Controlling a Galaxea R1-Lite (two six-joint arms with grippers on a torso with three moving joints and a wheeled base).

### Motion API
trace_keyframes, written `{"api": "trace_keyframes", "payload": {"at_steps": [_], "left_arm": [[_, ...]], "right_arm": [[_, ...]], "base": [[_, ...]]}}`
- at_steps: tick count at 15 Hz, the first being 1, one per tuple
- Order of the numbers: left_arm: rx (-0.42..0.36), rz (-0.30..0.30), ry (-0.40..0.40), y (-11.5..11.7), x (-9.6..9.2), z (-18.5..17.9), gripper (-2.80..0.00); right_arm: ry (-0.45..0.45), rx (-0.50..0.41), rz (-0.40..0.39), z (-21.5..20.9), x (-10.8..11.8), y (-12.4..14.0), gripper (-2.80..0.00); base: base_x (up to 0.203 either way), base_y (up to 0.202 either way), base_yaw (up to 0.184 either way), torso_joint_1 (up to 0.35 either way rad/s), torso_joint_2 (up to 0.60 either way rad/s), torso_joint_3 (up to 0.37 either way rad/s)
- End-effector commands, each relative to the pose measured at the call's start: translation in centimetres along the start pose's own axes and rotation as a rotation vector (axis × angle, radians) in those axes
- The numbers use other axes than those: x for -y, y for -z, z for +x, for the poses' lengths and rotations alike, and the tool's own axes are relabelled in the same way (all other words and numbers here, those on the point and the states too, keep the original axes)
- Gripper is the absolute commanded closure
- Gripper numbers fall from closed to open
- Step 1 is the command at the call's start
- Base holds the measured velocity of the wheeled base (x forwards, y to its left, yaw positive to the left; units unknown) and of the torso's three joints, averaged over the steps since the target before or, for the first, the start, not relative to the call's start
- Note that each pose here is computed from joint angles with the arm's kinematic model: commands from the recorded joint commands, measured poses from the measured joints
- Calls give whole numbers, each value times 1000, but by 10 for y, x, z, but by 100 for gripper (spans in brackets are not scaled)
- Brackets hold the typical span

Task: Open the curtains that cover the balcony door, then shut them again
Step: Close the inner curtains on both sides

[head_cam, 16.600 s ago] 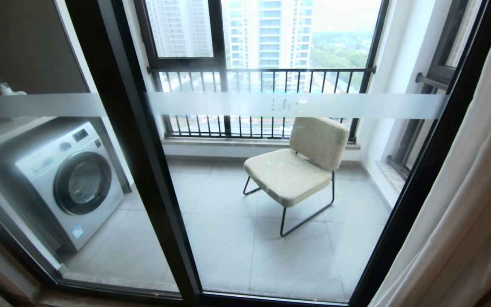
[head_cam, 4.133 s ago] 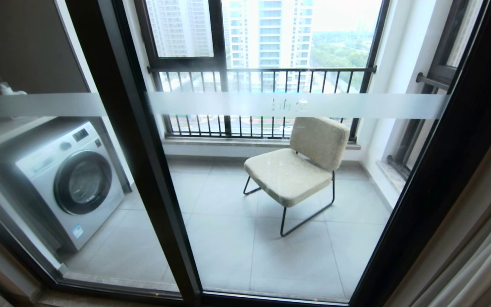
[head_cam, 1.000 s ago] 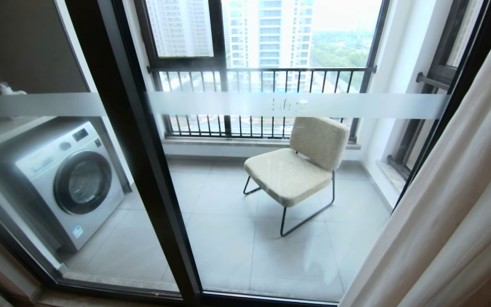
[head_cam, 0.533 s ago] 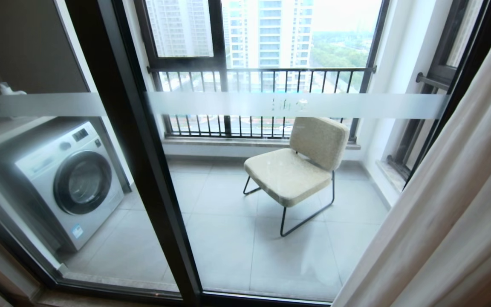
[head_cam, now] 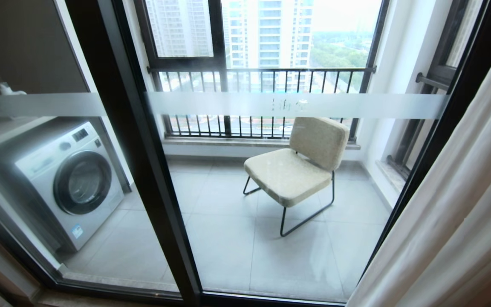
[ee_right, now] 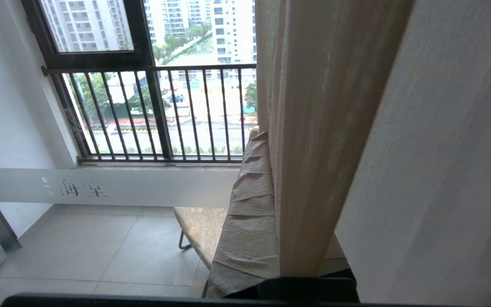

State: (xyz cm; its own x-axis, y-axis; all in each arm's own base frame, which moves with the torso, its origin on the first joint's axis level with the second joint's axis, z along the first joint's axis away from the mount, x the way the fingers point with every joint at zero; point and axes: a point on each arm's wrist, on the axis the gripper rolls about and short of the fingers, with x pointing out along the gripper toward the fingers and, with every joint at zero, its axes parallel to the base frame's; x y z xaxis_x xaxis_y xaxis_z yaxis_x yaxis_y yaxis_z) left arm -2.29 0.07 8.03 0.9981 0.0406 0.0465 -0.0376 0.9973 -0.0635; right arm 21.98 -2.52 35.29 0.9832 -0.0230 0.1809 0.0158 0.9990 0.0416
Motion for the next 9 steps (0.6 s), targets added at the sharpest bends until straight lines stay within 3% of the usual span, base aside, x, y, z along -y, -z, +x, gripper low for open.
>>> {"api": "trace_keyframes", "payload": {"at_steps": [1, 9], "left_arm": [[1, -1, -1, 0, 0, 0, 0], [1, -1, -1, 0, 0, 0, 0]], "right_arm": [[-2, -6, 1, 2, 0, 2, 0], [0, -14, 1, 0, 1, 10, 0]], "base": [[0, 0, 0, 0, 0, 0], [0, 0, 0, 0, 0, 0]]}}
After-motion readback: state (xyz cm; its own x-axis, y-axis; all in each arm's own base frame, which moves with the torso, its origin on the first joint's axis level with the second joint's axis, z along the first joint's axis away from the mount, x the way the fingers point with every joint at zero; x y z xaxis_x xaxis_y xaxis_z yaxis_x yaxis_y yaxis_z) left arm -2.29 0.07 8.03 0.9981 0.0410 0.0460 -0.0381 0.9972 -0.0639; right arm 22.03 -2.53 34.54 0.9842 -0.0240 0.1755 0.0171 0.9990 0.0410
